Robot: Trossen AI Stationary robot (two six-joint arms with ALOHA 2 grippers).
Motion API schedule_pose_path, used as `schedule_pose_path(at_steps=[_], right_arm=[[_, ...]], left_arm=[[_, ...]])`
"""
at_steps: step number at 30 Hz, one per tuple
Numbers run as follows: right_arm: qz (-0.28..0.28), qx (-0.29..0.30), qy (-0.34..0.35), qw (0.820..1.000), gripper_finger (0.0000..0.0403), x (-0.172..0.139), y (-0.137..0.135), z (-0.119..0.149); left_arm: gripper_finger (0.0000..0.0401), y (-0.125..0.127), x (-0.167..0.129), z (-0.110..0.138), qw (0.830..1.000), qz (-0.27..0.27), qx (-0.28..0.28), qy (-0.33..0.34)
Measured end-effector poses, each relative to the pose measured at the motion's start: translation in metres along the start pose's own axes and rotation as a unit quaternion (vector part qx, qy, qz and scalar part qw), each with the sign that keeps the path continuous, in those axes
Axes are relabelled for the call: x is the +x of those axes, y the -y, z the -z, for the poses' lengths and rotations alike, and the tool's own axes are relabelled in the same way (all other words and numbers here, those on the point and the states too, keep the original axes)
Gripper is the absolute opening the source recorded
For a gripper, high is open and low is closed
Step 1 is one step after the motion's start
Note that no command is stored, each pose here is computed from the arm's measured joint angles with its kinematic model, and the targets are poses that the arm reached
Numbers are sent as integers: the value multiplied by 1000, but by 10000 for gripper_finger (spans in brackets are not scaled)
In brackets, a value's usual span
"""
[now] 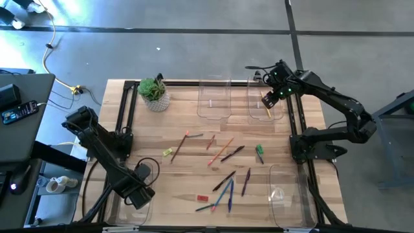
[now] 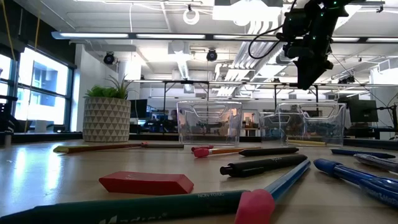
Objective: Sort crayons/erasers/pens/pencils in bins
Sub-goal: Put the pink eraser into the bottom left transparent bin, then put the top black pen into the bottom right transparent bin
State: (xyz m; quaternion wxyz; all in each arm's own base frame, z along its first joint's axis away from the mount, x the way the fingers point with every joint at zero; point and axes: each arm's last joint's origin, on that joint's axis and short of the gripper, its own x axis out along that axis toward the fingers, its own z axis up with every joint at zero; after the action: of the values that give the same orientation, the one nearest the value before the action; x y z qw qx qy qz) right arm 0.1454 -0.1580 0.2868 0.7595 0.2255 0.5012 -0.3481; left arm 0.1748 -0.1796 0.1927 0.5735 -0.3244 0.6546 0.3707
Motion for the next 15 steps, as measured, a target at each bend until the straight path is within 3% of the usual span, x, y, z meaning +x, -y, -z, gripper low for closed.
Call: schedule_pose_path(at_steps=[9,15], right_arm=[[0,0,2,1000,142,0,0,0],[-1,-17,9,1000,142,0,-1,-2]], left_arm=[[151,-3,-11,-5,999,29,-9,-12],[167,-13,-26,-7,998,64,-14,-14]])
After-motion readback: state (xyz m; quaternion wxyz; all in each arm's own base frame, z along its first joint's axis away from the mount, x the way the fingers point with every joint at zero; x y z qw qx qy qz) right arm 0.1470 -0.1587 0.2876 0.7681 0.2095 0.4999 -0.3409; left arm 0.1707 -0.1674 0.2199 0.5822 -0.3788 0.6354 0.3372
